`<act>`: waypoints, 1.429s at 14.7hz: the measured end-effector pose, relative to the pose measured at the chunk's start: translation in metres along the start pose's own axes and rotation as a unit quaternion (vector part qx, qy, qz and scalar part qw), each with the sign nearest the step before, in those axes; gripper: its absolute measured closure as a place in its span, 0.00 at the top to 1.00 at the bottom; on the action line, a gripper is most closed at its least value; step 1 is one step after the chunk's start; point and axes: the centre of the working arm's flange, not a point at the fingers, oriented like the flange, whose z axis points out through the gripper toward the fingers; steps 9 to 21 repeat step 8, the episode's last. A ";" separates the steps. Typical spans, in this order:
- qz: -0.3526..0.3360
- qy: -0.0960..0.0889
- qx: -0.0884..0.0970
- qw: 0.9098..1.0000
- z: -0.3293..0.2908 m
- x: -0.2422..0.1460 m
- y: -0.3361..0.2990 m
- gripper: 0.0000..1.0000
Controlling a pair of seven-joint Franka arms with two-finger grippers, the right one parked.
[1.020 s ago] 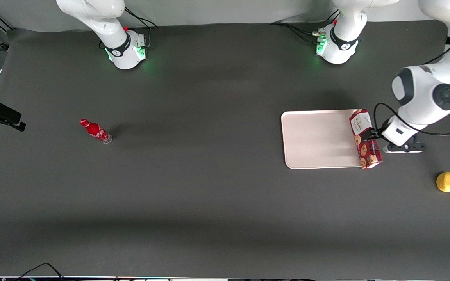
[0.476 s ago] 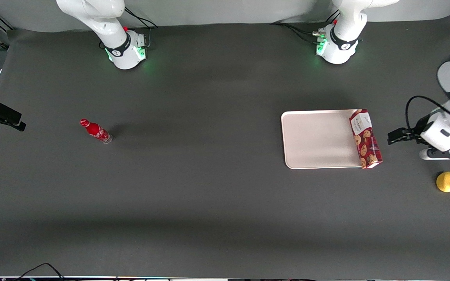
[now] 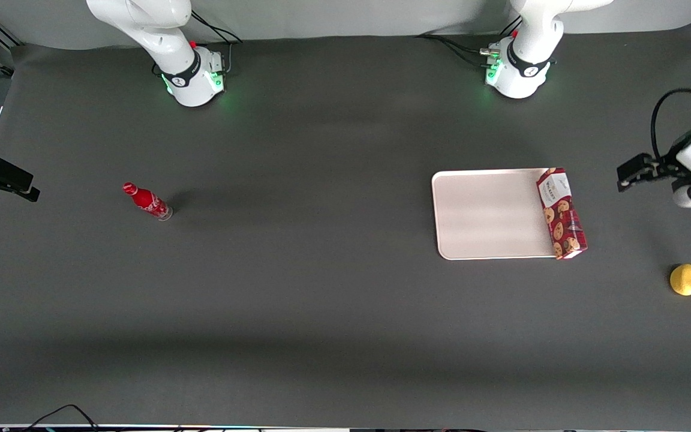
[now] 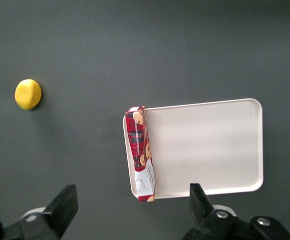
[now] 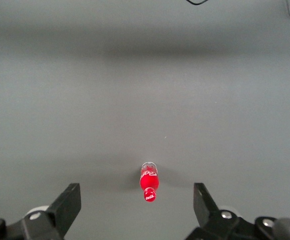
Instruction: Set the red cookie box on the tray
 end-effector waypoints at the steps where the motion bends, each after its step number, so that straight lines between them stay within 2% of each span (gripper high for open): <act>1: 0.002 0.006 0.002 1.000 -0.016 -0.006 0.004 1.00; 6: -0.002 0.029 0.004 1.000 -0.077 -0.023 0.003 1.00; 21: -0.002 0.031 0.004 0.999 -0.084 -0.024 0.003 1.00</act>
